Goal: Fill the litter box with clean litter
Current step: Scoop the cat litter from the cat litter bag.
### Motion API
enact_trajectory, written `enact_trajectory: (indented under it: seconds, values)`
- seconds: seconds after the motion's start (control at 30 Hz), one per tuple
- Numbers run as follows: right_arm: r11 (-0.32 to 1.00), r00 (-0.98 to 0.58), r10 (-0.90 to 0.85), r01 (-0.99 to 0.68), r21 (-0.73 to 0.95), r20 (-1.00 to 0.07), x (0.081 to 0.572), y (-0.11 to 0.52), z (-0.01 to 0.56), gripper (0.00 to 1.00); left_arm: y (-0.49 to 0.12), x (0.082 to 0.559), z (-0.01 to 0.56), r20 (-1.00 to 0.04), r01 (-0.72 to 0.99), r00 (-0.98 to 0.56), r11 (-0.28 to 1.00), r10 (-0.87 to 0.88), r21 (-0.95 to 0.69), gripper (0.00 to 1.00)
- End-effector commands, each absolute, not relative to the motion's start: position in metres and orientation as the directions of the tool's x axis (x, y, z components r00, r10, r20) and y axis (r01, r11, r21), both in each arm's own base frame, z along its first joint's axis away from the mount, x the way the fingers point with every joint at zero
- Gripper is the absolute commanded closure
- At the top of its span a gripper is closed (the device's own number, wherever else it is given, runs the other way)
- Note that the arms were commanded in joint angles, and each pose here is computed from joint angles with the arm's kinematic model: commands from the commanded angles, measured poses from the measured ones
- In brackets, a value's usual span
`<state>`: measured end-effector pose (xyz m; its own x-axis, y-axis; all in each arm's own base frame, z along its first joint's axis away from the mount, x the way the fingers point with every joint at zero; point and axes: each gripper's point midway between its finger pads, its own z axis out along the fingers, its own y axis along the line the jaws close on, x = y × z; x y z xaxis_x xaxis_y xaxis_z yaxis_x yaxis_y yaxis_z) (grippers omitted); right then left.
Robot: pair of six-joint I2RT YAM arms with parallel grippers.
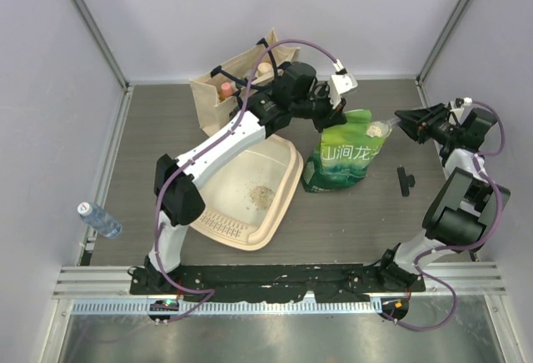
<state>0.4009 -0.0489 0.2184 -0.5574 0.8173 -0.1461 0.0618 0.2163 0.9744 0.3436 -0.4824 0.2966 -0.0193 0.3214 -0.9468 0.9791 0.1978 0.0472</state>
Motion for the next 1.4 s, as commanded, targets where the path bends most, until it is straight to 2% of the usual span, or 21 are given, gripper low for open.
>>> enact_trajectory:
  seconds: [0.0,0.13,0.7,0.93,1.37]
  values:
    - [0.311,-0.426,0.856,-0.033,0.95,-0.295,0.41,-0.078,0.26,0.99,-0.464,0.342,0.37,-0.976,0.964,0.086,0.229,0.201,0.133,1.0]
    - [0.298,-0.416,0.865,-0.026,0.954,-0.281,0.412,-0.082,0.263,0.99,-0.463,0.342,0.372,-0.977,0.965,0.088,0.228,0.195,0.132,1.0]
    - [0.354,-0.402,0.85,-0.047,0.934,-0.342,0.415,-0.09,0.276,0.99,-0.463,0.341,0.374,-0.979,0.965,0.085,0.229,0.186,0.127,1.0]
    - [0.312,-0.383,0.872,-0.047,0.949,-0.306,0.411,-0.099,0.268,0.99,-0.46,0.342,0.376,-0.979,0.964,0.087,0.233,0.185,0.129,1.0]
    - [0.377,-0.38,0.842,-0.095,0.921,-0.384,0.407,-0.097,0.291,0.99,-0.46,0.343,0.377,-0.98,0.964,0.09,0.23,0.178,0.131,1.0]
